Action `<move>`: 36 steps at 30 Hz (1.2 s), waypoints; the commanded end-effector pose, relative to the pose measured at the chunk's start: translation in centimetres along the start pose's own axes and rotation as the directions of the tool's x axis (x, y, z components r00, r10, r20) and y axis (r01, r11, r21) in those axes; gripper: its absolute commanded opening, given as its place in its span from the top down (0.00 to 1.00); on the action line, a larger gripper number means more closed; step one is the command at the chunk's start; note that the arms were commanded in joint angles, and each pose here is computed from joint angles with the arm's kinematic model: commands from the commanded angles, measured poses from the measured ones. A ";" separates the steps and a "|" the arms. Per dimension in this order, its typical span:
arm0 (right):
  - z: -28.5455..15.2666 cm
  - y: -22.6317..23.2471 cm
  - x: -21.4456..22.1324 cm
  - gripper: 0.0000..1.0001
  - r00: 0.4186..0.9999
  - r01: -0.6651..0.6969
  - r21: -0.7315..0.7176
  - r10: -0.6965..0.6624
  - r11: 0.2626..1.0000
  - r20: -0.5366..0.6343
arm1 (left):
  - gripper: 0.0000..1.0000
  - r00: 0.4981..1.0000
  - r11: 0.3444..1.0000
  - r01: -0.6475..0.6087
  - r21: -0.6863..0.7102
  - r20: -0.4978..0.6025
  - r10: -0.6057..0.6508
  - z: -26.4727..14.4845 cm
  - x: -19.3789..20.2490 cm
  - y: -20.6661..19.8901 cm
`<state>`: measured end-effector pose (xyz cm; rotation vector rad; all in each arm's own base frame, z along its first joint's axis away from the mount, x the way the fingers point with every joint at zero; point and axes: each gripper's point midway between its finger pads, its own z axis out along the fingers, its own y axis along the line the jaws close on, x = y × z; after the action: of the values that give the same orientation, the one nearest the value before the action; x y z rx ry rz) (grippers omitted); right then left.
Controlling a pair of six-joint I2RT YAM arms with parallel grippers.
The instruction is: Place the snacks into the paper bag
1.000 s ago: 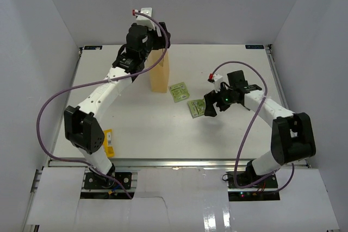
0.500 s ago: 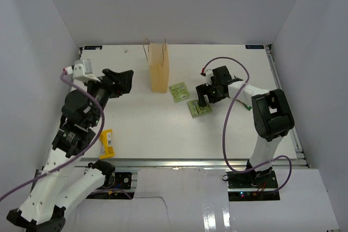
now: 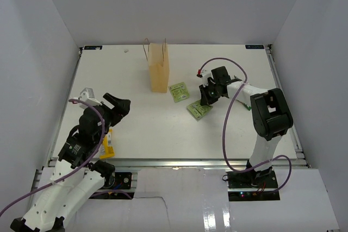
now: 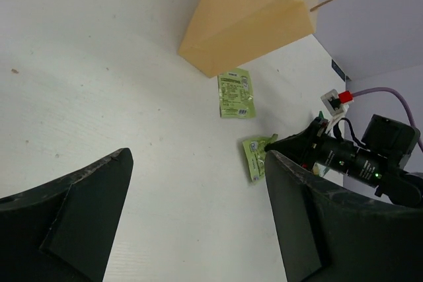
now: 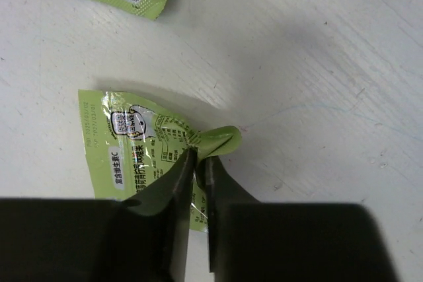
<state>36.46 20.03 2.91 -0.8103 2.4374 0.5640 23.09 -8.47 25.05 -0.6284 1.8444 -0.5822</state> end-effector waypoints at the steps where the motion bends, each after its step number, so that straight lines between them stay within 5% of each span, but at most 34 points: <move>1: -0.5 -0.9 -0.8 0.92 0.997 0.070 0.045 -0.071 0.997 0.031 | 0.09 0.998 0.987 0.064 -0.148 0.001 -0.065 -0.3 0.7 3.1; 5: -2.4 1.1 -3.1 0.92 0.970 0.216 -0.051 -0.209 0.975 0.125 | 0.09 0.987 0.933 0.158 -0.324 0.033 -0.156 -0.6 1.6 6.5; 9: -6.9 5.9 -7.7 0.92 0.841 0.480 -0.163 -0.399 0.862 0.364 | 0.09 0.983 0.898 0.165 -0.409 -0.001 -0.181 -0.4 3.1 8.0; 14: -13.7 12.1 -16.7 0.92 0.559 0.730 -0.043 -0.560 0.682 0.611 | 0.09 0.977 0.851 0.173 -0.496 -0.025 -0.212 -0.3 4.6 9.4; 16: -14.8 13.1 -19.8 0.92 0.494 0.750 0.034 -0.594 0.660 0.636 | 0.09 0.976 0.845 0.172 -0.507 -0.031 -0.217 -0.2 4.9 9.6; 18: -17.4 15.5 -24.4 0.92 0.351 0.784 0.149 -0.627 0.603 0.695 | 0.09 0.974 0.844 0.177 -0.506 -0.031 -0.223 -0.3 4.9 9.5; 24: -19.9 19.3 -34.7 0.92 0.006 0.743 0.502 -0.754 0.443 0.657 | 0.10 0.970 0.848 0.197 -0.493 -0.028 -0.242 -0.5 5.0 9.5; 29: -20.8 19.4 -40.5 0.92 -0.132 0.586 0.711 -0.820 0.388 0.556 | 0.10 0.966 0.849 0.207 -0.486 -0.034 -0.255 -1.0 5.2 9.5; 36: -18.2 18.4 -42.7 0.92 -0.201 0.509 0.810 -0.874 0.292 0.442 | 0.10 0.965 0.850 0.210 -0.483 -0.039 -0.260 -1.2 5.4 9.7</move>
<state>48.36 43.62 39.80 -1.2643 0.7460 0.1210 19.08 -4.68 15.41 -1.1417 2.0505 -0.2973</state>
